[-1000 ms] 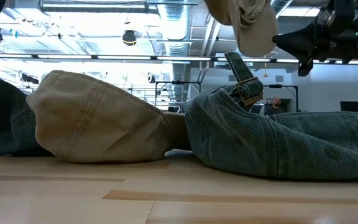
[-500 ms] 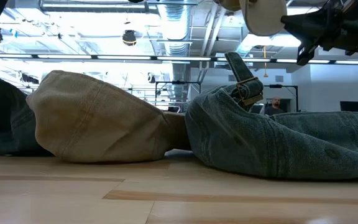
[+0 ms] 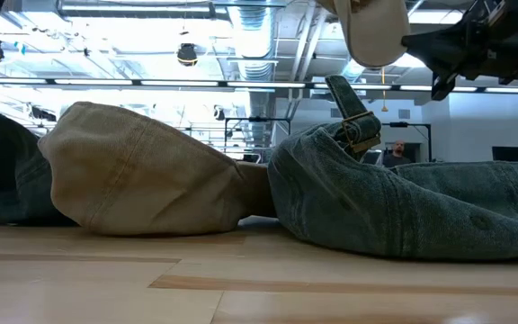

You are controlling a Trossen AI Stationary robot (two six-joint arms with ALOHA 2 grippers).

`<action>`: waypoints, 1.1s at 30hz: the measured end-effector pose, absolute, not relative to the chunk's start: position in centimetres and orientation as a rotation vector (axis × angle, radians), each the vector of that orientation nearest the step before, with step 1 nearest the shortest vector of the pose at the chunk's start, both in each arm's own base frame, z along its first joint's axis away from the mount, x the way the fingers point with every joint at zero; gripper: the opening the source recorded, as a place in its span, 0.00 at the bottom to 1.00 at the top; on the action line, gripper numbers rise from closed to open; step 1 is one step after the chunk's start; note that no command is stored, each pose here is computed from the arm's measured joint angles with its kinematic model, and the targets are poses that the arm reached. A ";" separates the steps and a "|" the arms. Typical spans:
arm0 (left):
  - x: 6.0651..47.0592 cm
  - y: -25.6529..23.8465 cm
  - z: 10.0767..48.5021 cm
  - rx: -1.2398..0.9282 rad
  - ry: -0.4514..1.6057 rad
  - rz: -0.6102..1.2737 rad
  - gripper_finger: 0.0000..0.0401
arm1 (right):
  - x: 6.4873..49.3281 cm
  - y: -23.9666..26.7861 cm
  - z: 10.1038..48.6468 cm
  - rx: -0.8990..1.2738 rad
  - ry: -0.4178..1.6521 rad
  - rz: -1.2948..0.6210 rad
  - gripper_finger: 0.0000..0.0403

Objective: Pick & Place hat
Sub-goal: Put the right brown cap into the right transparent bin

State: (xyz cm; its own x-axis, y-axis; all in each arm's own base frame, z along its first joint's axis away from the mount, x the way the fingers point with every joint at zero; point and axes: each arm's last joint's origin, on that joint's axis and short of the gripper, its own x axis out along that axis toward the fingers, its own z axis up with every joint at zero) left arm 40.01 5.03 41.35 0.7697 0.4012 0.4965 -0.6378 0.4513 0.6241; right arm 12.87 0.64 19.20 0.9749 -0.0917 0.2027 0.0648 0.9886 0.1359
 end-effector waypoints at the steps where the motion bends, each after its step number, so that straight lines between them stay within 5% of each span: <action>1: 39.5 4.9 42.0 0.900 -0.308 0.671 0.66 | 12.9 0.6 19.2 0.126 -0.206 -0.079 0.01; 9: 36.0 4.1 45.8 0.792 -0.394 0.733 0.66 | 12.9 0.6 19.2 0.120 -0.206 -0.089 0.01; 14: 35.4 2.3 46.3 0.662 -0.414 0.551 0.66 | 12.9 0.4 19.0 0.105 -0.193 -0.176 0.01; 21: 37.6 -0.9 43.4 0.621 -0.278 0.252 0.66 | 12.8 0.1 18.9 0.107 -0.188 -0.258 0.01; 33: 41.9 -1.5 39.3 0.819 -0.330 0.329 0.66 | 12.8 0.1 18.9 0.094 -0.181 -0.300 0.00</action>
